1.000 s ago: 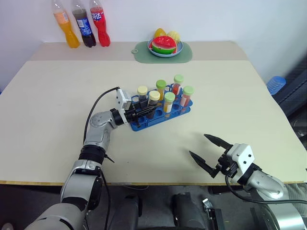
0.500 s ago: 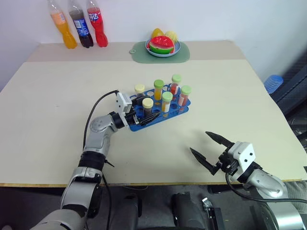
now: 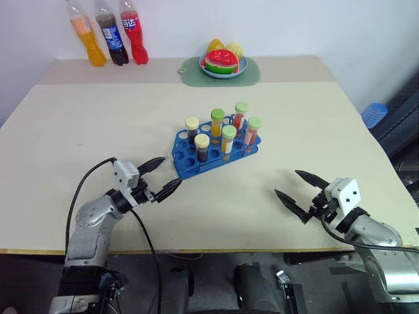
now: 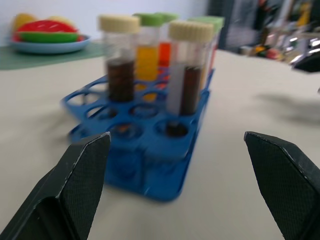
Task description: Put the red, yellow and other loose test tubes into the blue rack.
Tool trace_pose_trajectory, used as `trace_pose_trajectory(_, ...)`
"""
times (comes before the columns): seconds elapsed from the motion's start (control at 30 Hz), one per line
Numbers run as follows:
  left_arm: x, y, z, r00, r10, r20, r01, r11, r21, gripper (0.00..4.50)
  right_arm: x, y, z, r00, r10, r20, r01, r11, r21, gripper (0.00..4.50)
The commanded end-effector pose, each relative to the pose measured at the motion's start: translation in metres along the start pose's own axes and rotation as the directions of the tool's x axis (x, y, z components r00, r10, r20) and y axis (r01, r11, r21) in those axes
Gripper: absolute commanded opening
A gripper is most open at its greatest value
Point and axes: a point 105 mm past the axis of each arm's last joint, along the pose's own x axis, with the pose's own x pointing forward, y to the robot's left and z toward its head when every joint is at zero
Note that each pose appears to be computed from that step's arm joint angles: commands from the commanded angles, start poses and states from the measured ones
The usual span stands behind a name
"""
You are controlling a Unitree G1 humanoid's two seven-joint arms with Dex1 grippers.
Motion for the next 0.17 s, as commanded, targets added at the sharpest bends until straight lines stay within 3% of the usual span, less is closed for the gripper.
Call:
trace_pose_trajectory(0.03,-0.0113,0.0033,0.0118,0.998,0.059,0.013,-0.059,0.997,0.047,4.43,-0.0068,-0.0121,0.0069,1.000,-0.019,0.014,0.019,1.000,-0.004,4.24)
trace_pose_trajectory(0.17,-0.0196,-0.0021,0.0108,0.997,0.069,-0.016,-0.069,0.997,0.040,4.43,-0.0086,-0.0159,0.0062,1.000,-0.016,0.007,0.016,1.000,0.001,4.24)
